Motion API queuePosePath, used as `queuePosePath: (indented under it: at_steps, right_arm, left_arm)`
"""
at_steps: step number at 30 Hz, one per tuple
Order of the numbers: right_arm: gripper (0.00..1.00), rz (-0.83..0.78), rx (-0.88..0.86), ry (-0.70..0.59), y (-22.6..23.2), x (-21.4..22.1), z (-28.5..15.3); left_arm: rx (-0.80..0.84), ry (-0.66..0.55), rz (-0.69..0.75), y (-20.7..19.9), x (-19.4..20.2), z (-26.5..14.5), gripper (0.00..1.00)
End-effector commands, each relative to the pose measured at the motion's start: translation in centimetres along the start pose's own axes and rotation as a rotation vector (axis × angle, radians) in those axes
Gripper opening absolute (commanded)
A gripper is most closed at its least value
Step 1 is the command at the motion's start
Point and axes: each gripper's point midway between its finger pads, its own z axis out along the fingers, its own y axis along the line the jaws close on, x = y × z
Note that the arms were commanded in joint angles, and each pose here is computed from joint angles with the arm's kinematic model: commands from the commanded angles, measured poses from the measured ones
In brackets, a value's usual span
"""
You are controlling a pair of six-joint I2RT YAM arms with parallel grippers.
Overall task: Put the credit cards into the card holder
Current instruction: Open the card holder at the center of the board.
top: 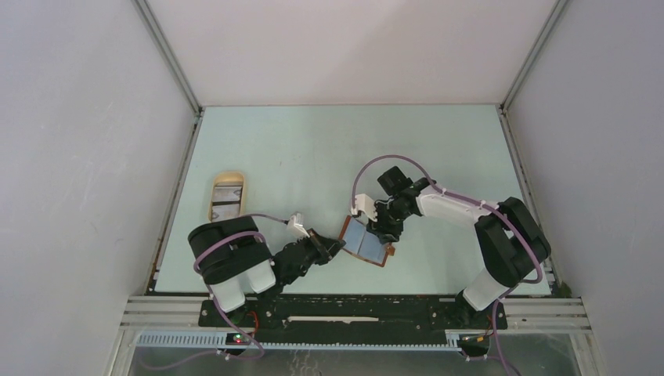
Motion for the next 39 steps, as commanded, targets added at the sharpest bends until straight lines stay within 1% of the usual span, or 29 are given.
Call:
queuePosePath:
  at_steps: [1, 12, 17, 20, 22, 29, 33, 36, 39]
  right_arm:
    - [0.52, -0.008, 0.076, 0.007, -1.7, -1.2, 0.2]
    - [0.49, 0.027, 0.135, 0.012, -2.3, -2.6, 1.8]
    - [0.49, 0.053, 0.152, -0.012, -2.4, -3.5, 2.3]
    - [0.47, 0.080, 0.173, -0.019, -2.7, -4.1, 2.4]
    - [0.47, 0.096, 0.180, -0.031, -2.9, -4.6, 2.3]
    - [0.47, 0.131, 0.165, -0.032, -2.8, -5.4, 2.6]
    - [0.46, 0.154, 0.163, -0.033, -3.0, -5.9, 2.5]
    - [0.46, 0.160, 0.161, -0.044, -3.1, -6.4, 2.4]
    - [0.46, 0.164, 0.150, -0.051, -3.0, -6.7, 2.3]
  left_arm:
    - [0.001, -0.001, 0.010, 0.2, 0.1, -0.2, 0.01]
    - [0.011, 0.011, 0.015, -0.1, 0.4, 0.1, 0.01]
    - [0.017, 0.013, 0.016, -0.3, 0.4, 0.1, 0.03]
    - [0.020, 0.014, 0.016, -0.4, 0.4, 0.1, 0.06]
    - [0.023, 0.013, 0.019, -0.4, 0.4, 0.0, 0.10]
    - [0.013, -0.003, 0.042, -0.3, -0.2, -0.4, 0.33]
    - [-0.013, -0.013, 0.071, 0.1, -0.6, -0.9, 0.43]
    - [-0.061, -0.015, 0.114, 0.9, -0.9, -1.3, 0.46]
    - [-0.106, -0.029, 0.158, 1.4, -1.6, -1.7, 0.47]
